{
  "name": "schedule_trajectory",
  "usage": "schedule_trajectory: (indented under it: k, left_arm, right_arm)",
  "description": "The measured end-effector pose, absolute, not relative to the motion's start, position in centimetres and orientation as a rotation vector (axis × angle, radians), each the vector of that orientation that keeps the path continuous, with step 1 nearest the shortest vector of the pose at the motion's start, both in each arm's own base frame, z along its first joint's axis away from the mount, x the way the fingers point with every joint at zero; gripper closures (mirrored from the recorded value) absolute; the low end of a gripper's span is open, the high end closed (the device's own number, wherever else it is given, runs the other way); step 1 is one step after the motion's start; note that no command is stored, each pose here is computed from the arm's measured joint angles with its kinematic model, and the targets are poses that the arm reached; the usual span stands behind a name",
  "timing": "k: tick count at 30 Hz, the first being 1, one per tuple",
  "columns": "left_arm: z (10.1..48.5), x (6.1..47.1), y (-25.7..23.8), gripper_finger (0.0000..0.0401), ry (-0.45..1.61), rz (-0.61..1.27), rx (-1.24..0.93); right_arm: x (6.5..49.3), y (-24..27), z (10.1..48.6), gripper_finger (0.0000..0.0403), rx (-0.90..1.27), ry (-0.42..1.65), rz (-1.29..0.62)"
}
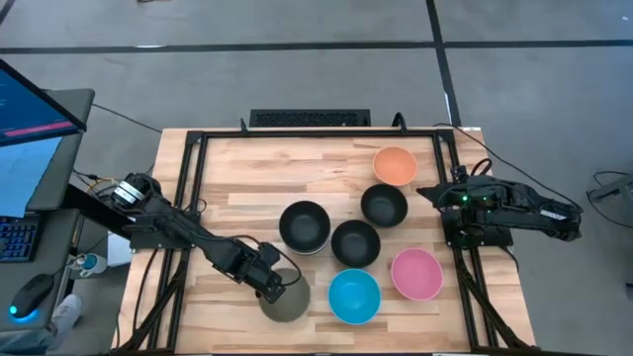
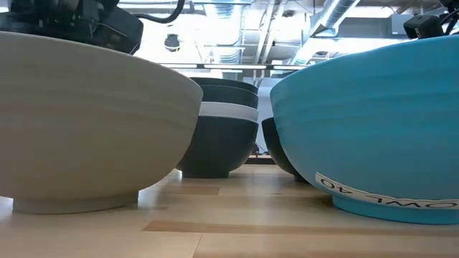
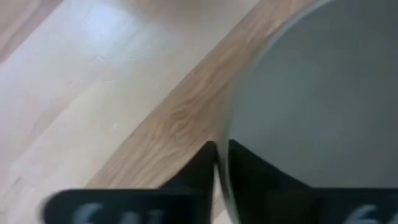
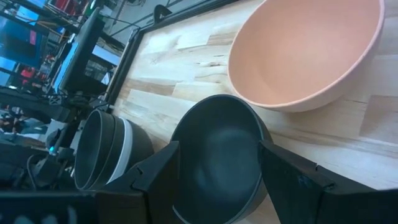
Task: Nest bowls inside each other
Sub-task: Stack the gray bowl on top of the black bowl
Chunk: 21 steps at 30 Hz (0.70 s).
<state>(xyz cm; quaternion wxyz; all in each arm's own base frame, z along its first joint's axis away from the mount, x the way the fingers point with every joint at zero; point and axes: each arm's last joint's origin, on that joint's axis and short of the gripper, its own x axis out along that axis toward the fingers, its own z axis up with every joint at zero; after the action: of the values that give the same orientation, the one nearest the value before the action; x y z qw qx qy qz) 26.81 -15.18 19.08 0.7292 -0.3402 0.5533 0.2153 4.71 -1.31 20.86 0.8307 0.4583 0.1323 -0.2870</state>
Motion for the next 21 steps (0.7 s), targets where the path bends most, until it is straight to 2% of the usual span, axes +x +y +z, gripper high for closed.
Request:
schedule_trajectory:
  k: [2, 9, 13, 19, 21]
  left_arm:
    - [19.5, 27.0, -15.2, 0.0391, 1.220, 0.466, -0.739]
    - [22.3, 28.4, -14.5, 0.0397, 1.224, 0.417, -0.698]
    - [23.8, 29.1, -13.6, 0.0398, 1.228, 0.398, -0.672]
    - [26.3, 29.8, -12.1, 0.0399, 1.252, 0.380, -0.617]
    - [27.2, 29.8, -11.5, 0.0400, 1.271, 0.385, -0.588]
  right_arm:
    - [4.7, -1.3, 20.9, 0.0163, 0.972, 0.281, -0.609]
    - [4.8, -1.2, 20.9, 0.0163, 0.989, 0.300, -0.573]
    - [5.0, -0.9, 21.2, 0.0163, 1.038, 0.311, -0.466]
    - [6.0, -0.8, 23.2, 0.0163, 1.088, 0.170, -0.263]
    - [6.4, -0.6, 23.2, 0.0163, 1.124, 0.217, -0.219]
